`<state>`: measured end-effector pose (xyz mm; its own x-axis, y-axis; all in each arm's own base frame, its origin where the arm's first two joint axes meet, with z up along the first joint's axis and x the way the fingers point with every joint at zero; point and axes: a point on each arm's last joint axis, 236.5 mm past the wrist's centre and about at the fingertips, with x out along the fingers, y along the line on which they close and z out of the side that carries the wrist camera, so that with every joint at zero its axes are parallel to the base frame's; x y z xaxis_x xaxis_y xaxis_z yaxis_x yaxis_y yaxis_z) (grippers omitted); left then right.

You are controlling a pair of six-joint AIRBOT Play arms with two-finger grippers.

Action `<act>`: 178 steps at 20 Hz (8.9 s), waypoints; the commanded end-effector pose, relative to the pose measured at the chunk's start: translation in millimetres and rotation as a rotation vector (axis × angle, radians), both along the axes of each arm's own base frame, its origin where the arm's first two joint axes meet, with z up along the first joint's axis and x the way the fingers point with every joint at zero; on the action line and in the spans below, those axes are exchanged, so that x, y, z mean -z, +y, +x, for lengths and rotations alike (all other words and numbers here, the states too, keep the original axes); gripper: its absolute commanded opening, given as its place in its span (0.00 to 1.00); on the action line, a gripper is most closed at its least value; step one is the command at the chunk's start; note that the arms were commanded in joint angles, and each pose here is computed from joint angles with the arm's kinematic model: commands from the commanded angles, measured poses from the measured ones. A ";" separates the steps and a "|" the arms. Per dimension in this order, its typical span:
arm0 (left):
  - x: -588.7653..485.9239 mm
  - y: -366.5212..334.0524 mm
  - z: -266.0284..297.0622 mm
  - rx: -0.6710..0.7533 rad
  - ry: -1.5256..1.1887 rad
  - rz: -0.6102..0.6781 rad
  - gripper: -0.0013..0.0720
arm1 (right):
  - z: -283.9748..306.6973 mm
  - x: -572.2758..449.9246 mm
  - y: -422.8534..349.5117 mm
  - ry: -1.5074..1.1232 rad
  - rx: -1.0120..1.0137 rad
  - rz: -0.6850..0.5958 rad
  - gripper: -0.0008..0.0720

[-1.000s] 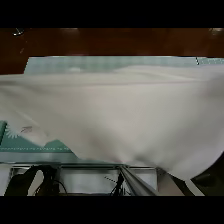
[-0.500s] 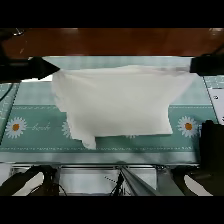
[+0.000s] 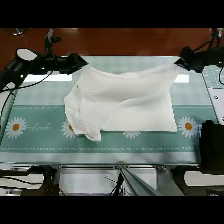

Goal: Fold the shirts.

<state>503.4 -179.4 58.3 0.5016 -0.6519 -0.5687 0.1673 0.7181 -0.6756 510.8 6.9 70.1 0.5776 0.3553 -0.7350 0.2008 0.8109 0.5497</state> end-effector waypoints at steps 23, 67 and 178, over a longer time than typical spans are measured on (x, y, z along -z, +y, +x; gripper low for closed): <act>136.5 112.1 -210.5 -0.219 0.460 -0.193 0.97 | -237.3 73.6 8.7 0.122 0.049 0.226 0.86; 110.7 74.9 -184.3 -0.026 0.365 -0.259 0.04 | -215.3 157.1 34.0 0.316 0.090 0.392 0.05; 126.7 69.0 -294.8 0.087 0.596 -0.168 0.04 | -334.7 147.2 -32.5 0.530 0.234 0.136 0.86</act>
<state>206.3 -105.9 -81.0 0.0825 -0.7575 -0.6476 -0.2586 0.6113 -0.7480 206.6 -43.6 -62.0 0.3375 0.3096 -0.8890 0.6039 0.6532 0.4568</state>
